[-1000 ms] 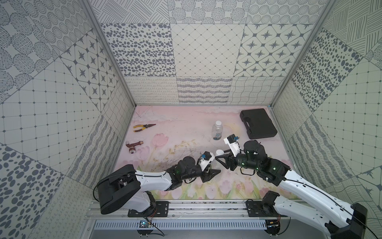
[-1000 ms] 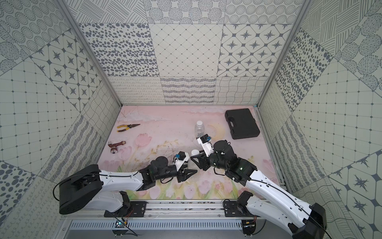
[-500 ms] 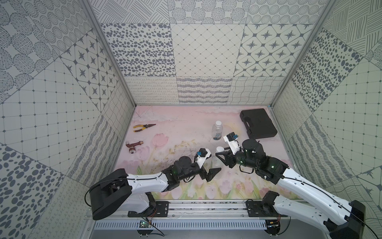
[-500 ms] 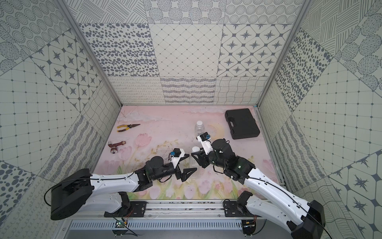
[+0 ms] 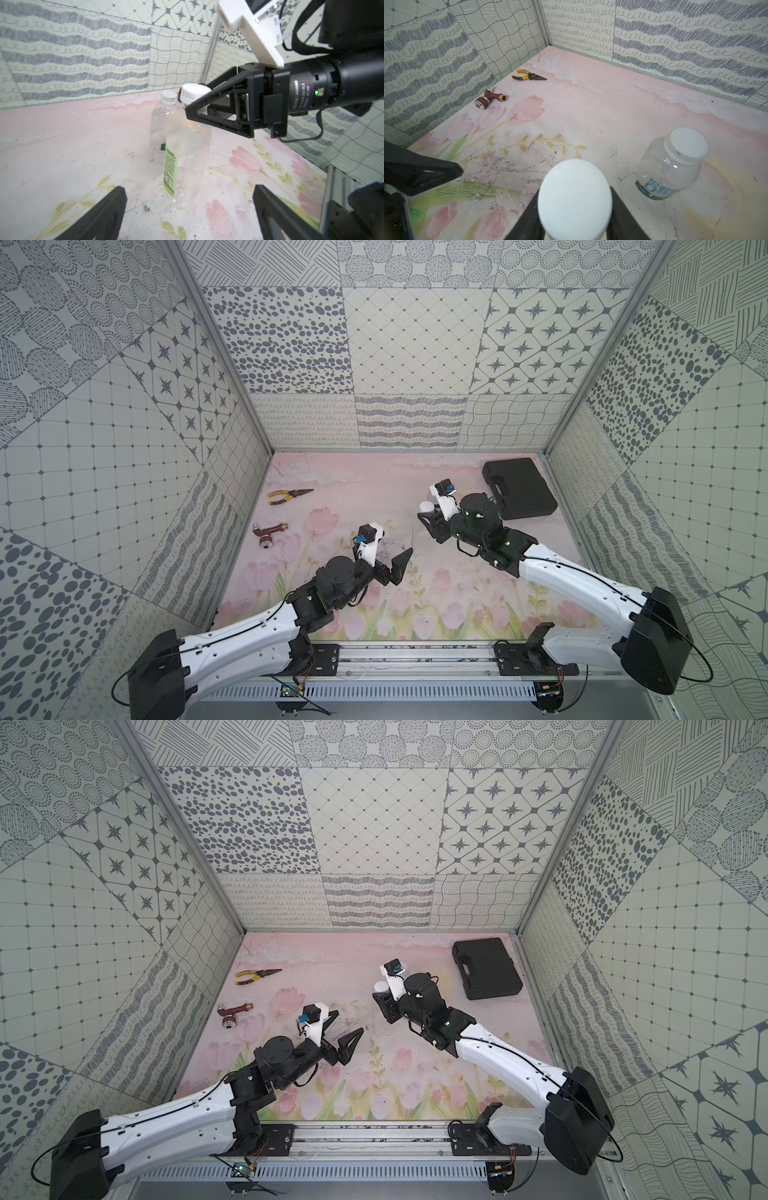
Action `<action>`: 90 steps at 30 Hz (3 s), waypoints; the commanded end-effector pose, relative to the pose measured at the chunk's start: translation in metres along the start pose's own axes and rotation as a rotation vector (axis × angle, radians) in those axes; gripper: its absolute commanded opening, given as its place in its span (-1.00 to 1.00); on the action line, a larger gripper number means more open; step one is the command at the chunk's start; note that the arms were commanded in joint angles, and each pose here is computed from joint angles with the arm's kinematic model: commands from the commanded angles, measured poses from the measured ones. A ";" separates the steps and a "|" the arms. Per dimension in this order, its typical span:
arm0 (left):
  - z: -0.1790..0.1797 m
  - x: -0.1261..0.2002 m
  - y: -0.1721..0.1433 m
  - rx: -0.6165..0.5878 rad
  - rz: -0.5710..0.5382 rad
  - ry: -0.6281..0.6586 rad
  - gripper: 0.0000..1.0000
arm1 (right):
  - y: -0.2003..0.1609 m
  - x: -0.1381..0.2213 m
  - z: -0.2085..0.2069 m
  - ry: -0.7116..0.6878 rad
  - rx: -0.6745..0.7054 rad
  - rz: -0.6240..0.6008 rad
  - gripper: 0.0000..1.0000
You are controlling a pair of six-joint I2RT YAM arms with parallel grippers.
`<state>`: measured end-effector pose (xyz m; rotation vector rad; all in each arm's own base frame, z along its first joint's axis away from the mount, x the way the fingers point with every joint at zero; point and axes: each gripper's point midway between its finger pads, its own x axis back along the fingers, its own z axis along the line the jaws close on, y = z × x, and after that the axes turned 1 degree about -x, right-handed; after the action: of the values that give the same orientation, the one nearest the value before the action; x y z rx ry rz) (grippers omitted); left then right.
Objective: Screw on the bottle caps
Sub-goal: Place the plastic bottle at the center of the board, then reset both arms
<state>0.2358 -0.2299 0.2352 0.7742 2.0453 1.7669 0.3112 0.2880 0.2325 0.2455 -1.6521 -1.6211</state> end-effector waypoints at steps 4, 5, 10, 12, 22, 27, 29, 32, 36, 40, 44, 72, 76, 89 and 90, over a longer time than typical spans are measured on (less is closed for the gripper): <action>0.069 0.026 -0.013 -0.009 0.051 0.366 1.00 | 0.051 -0.023 -0.007 -0.030 0.050 -0.206 -0.54; 0.070 0.028 -0.013 -0.009 0.048 0.374 0.99 | 0.051 -0.028 -0.008 -0.031 0.052 -0.206 -0.54; 0.076 0.030 -0.013 -0.015 0.040 0.397 1.00 | 0.046 -0.047 -0.018 -0.048 0.050 -0.192 -0.53; 0.076 0.031 -0.012 -0.021 0.041 0.402 0.99 | 0.042 -0.053 -0.021 -0.056 0.052 -0.183 -0.52; 0.079 0.032 -0.012 -0.028 0.040 0.414 1.00 | 0.022 -0.070 -0.029 -0.069 0.044 -0.130 -0.43; 0.081 0.033 -0.013 -0.033 0.039 0.420 1.00 | 0.013 -0.071 -0.031 -0.072 0.045 -0.116 -0.28; 0.082 0.033 -0.014 -0.035 0.040 0.424 1.00 | 0.011 -0.071 -0.031 -0.075 0.044 -0.113 -0.13; 0.082 0.033 -0.014 -0.038 0.040 0.426 1.00 | 0.011 -0.070 -0.034 -0.088 0.043 -0.113 0.00; 0.083 0.034 -0.013 -0.038 0.038 0.428 0.99 | 0.011 -0.071 -0.034 -0.091 0.051 -0.090 0.12; 0.084 0.034 -0.013 -0.039 0.038 0.429 1.00 | 0.013 -0.069 -0.034 -0.091 0.058 -0.091 0.21; 0.084 0.035 -0.011 -0.041 0.033 0.431 1.00 | 0.018 -0.064 -0.036 -0.105 0.078 -0.099 0.33; 0.097 0.033 0.046 -0.113 0.081 0.508 1.00 | 0.102 0.046 -0.044 -0.146 0.066 -0.152 0.94; 0.104 0.038 0.063 -0.098 0.050 0.542 0.99 | 0.106 0.084 -0.052 -0.210 0.088 -0.203 0.94; 0.155 0.018 0.040 -0.179 0.189 0.717 1.00 | 0.044 0.167 -0.126 -0.650 0.040 -0.201 0.94; 0.161 0.014 0.033 -0.173 0.212 0.727 1.00 | 0.035 0.165 -0.129 -0.659 0.035 -0.187 0.94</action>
<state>0.3062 -0.0981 0.2667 0.2341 2.2259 2.4843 0.2963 0.1129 0.3398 0.0166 -2.1493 -1.9399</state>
